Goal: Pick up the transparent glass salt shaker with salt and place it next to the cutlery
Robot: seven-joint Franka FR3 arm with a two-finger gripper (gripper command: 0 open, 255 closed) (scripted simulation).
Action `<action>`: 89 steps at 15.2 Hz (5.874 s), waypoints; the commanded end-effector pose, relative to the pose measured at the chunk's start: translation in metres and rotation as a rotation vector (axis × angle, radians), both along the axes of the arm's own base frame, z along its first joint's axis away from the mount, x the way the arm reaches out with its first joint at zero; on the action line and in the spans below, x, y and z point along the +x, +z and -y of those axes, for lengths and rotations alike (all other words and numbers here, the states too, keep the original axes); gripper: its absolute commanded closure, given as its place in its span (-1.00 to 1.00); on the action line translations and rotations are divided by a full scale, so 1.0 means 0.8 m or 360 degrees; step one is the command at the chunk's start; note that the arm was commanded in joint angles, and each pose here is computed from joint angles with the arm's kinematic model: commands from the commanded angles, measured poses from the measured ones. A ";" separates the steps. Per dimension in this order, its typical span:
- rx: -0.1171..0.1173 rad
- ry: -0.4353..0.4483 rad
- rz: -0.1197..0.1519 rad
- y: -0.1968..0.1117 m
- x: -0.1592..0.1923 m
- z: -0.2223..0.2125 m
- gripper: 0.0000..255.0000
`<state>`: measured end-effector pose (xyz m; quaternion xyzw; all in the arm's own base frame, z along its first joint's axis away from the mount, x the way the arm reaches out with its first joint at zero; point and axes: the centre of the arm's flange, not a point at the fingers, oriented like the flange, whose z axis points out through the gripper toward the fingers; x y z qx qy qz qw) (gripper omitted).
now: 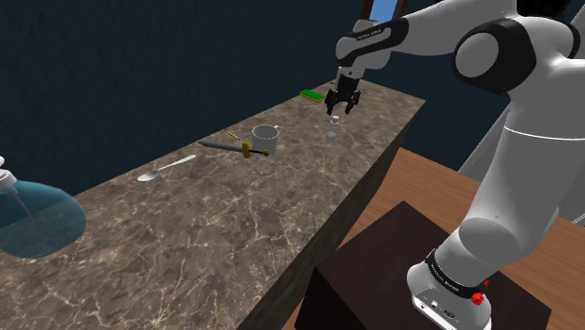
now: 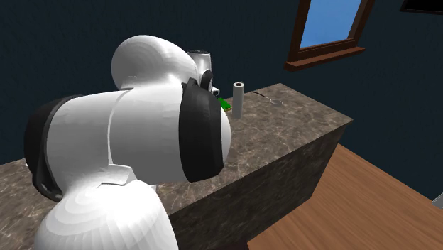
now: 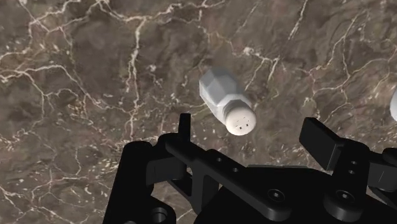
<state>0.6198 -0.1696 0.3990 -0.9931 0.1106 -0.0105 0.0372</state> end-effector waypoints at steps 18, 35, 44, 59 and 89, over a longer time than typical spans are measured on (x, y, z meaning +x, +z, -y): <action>0.0001 -0.0002 0.0000 -0.046 0.005 0.000 1.00; 0.0001 -0.0002 0.0000 0.027 0.005 0.000 1.00; 0.0001 -0.0002 0.0000 0.086 0.005 0.000 1.00; 0.0001 -0.0001 0.0000 0.180 0.005 0.000 1.00; 0.0001 -0.0002 0.0000 0.093 0.064 -0.484 1.00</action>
